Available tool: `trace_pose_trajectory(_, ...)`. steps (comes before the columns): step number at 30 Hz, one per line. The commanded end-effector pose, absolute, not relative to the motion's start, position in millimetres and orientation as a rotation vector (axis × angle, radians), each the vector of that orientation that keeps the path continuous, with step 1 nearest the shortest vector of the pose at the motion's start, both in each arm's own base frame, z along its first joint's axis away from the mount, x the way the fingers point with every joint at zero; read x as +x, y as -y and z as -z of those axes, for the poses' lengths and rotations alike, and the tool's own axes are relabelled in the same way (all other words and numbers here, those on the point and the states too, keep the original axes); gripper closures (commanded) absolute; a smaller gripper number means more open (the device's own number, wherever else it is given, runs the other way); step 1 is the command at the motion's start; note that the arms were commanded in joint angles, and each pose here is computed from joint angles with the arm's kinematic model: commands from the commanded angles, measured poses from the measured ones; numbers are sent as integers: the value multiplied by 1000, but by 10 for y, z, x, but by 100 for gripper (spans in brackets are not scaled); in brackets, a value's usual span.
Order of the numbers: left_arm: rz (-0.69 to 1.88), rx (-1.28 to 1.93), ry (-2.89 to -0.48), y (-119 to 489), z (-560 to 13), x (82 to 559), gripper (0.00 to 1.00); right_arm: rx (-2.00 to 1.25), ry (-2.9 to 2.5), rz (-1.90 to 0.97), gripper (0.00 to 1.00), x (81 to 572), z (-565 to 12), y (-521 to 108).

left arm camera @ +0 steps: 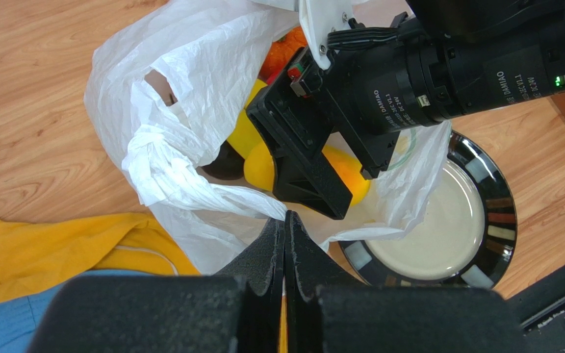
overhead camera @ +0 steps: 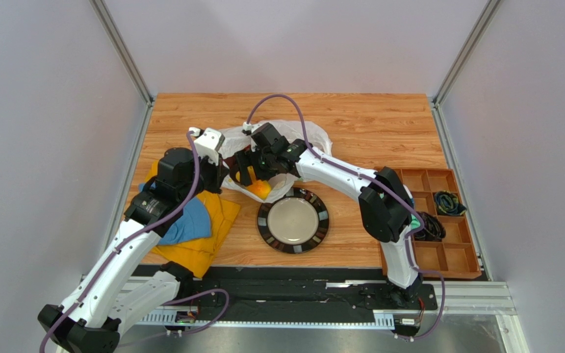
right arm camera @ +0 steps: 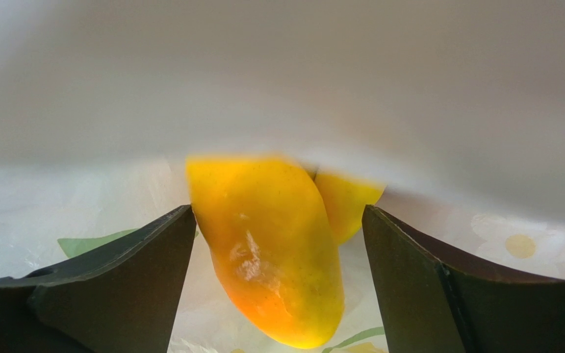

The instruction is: Place the fruits into the plastic bag

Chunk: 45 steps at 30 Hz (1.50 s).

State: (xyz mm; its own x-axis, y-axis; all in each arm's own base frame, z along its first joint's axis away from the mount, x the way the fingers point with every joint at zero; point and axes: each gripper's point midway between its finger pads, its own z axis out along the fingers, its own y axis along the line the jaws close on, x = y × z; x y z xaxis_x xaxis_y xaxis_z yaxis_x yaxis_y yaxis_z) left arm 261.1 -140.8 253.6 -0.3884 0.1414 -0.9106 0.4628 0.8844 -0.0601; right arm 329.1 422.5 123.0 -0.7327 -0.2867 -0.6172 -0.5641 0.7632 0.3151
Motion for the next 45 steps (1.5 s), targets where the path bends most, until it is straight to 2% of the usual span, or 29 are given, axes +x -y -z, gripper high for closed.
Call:
trace_pose_trajectory(1, 378, 426, -1907, 1419, -2758, 2639, 100, -613, -2288, -694, 11, 3365, -1742, -4220)
trace_pose_trajectory(7, 374, 423, -1906, 1409, -2763, 2636, 100, -593, -2232, -652, 12, 3317, -1997, -4017)
trace_pose_trajectory(12, 362, 411, -1903, 1381, -2774, 2634, 100, -583, -2138, -675, 13, 3092, -2502, -3724)
trace_pose_trajectory(14, 361, 410, -1903, 1379, -2774, 2636, 100, -564, -2126, -632, 14, 3024, -2558, -3526)
trace_pose_trajectory(15, 362, 408, -1902, 1382, -2780, 2640, 100, -542, -2075, -645, 14, 2942, -2800, -3399)
trace_pose_trajectory(17, 365, 413, -1906, 1390, -2765, 2640, 100, -515, -2073, -593, 14, 2870, -2805, -3184)
trace_pose_trajectory(18, 366, 412, -1906, 1390, -2768, 2639, 100, -483, -2023, -595, 14, 2795, -3020, -3033)
trace_pose_trajectory(21, 365, 412, -1908, 1392, -2760, 2642, 100, -400, -2007, -501, 14, 2706, -3100, -2643)
trace_pose_trajectory(26, 365, 413, -1911, 1394, -2752, 2647, 100, -253, -2054, -339, 14, 2739, -2945, -2081)
trace_pose_trajectory(36, 355, 410, -1923, 1390, -2715, 2668, 100, -259, -2152, -394, 18, 2810, -2488, -2078)
trace_pose_trajectory(39, 353, 407, -1927, 1393, -2707, 2685, 100, -293, -2131, -469, 30, 2932, -2431, -2199)
trace_pose_trajectory(40, 350, 407, -1931, 1398, -2692, 2701, 100, -309, -2113, -485, 43, 2974, -2473, -2229)
trace_pose_trajectory(42, 350, 392, -1928, 1409, -2743, 2744, 100, -329, -2087, -520, 60, 3104, -2561, -2294)
trace_pose_trajectory(43, 320, 365, -1952, 1384, -2718, 2821, 100, -341, -2071, -515, 92, 3173, -2637, -2303)
trace_pose_trajectory(44, 334, 326, -1931, 1387, -2916, 2862, 100, -320, -2002, -529, 100, 3304, -2990, -2298)
trace_pose_trajectory(45, 334, 298, -1930, 1385, -3005, 2911, 100, -349, -2010, -545, 100, 3377, -3017, -2367)
